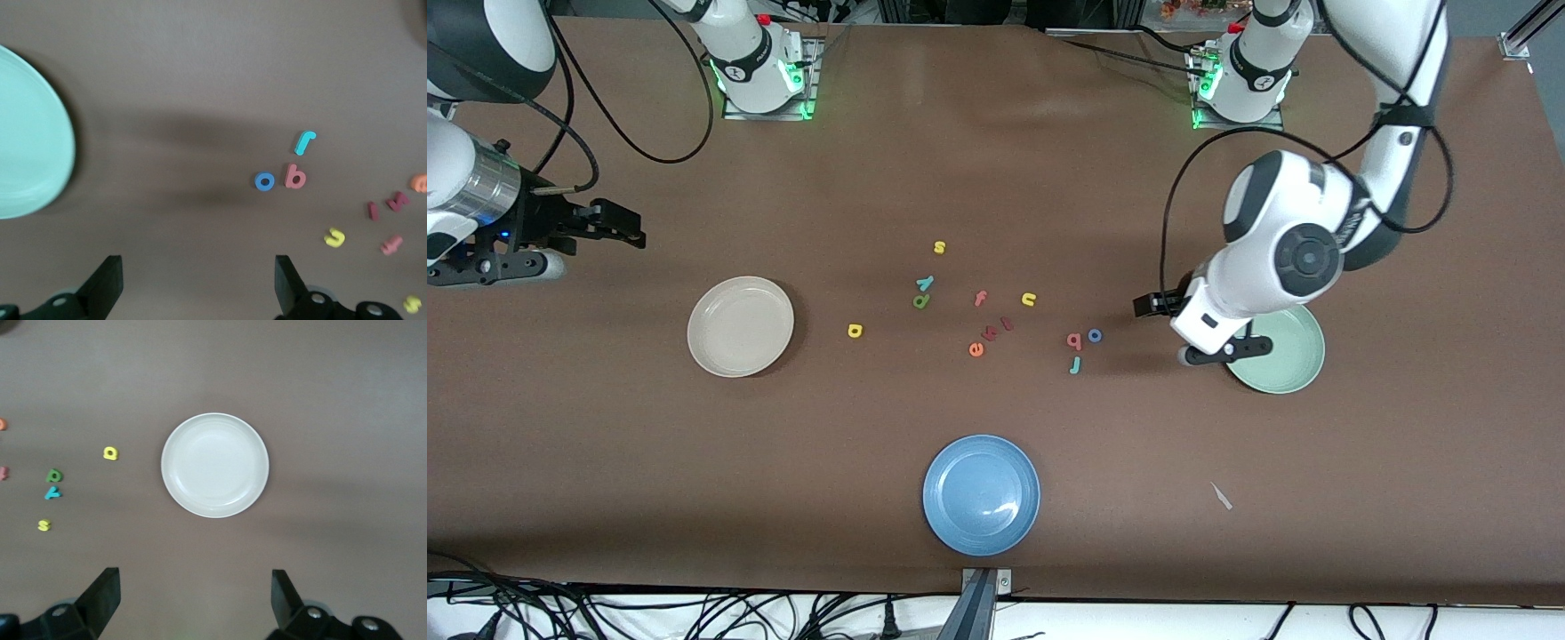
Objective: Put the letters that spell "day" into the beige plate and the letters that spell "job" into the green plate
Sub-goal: 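Reach the left gripper toward the blue foam letter o, then lower the left gripper onto the o while the right gripper reaches the y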
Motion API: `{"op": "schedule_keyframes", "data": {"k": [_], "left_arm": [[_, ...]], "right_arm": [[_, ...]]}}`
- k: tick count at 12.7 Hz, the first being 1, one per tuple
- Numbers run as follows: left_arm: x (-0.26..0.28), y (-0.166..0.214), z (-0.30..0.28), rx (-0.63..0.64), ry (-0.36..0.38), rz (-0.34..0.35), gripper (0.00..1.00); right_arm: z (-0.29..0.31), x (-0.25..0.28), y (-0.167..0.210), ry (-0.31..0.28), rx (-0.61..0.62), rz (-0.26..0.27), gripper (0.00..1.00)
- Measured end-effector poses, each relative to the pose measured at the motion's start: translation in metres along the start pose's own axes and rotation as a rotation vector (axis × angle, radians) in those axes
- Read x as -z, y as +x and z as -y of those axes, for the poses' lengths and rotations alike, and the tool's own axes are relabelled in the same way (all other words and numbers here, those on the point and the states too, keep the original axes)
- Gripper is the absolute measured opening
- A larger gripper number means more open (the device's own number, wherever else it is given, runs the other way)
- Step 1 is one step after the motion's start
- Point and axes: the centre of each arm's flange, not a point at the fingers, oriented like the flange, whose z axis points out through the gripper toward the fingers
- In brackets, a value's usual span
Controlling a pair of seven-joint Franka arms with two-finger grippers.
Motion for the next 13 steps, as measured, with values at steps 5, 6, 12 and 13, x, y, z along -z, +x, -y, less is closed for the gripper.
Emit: {"op": "schedule_keyframes", "data": {"k": [5,6,12,13], "left_arm": [[-0.062,-0.013,-0.034,0.148,-0.038,-0.085,1.0],[-0.075,-0.011,-0.039,0.166,-0.045,-0.096,1.0],[-0.126,-0.008,-0.05,0.24,-0.056,-0.114,0.82],[-0.128,-0.01,-0.052,0.242,-0.054,-0.112,0.82]], "right_arm": [[0.035,-0.011,0.004,0.001,0.021,0.009,1.0],[0.037,-0.01,0.003,0.001,0.025,0.008,1.0],[0.081,-0.011,0.005,0.0,0.096,-0.024,1.0],[0.091,-0.014,0.006,0.001,0.089,-0.023,1.0]]}}
